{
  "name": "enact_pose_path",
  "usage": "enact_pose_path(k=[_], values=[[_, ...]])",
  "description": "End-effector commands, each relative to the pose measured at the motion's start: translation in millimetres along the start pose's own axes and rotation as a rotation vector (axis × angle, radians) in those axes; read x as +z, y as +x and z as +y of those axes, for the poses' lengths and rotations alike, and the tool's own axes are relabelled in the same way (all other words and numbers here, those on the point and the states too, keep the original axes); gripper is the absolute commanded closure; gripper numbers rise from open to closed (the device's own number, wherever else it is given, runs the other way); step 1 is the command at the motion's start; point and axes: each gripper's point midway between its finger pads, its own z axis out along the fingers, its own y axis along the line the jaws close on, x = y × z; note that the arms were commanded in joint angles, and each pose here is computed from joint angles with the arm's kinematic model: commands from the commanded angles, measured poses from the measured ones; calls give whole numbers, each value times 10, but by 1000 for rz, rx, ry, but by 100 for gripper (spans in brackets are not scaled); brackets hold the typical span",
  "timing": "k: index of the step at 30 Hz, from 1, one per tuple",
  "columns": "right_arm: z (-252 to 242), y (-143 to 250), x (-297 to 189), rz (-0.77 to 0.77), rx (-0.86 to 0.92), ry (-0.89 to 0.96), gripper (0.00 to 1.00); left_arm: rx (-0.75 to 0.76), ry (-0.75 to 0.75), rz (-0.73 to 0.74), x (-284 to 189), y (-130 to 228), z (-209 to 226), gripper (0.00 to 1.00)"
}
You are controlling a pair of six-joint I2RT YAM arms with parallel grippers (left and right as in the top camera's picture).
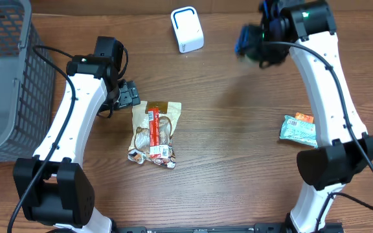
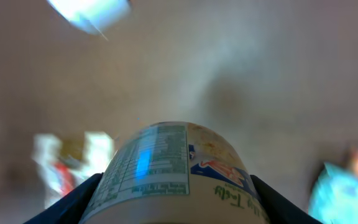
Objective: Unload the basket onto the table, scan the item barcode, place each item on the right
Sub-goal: 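Carry the jar right and set it down near the packs, then move the right gripper over the red stick snack on the bag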
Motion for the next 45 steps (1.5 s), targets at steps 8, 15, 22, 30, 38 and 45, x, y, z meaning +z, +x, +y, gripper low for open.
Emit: enact_pose_path(k=[8, 15, 22, 30, 38, 45], values=[[-656, 622, 940, 242, -18, 243, 96, 0, 1, -15, -31, -42, -10, 0], [-979, 764, 1360, 247, 11, 291, 96, -1, 1, -15, -31, -42, -10, 0], [-1263, 795, 1523, 242, 75, 297, 85, -1, 1, -15, -31, -42, -10, 0], [-1349, 570, 1460, 183, 119, 275, 33, -1, 1, -15, -31, -42, -10, 0], [-1259, 367, 1161, 157, 119, 269, 6, 0, 1, -15, -31, -42, -10, 0], [-1079, 121, 587, 114, 112, 250, 4, -1, 1, -15, -31, -42, -10, 0]])
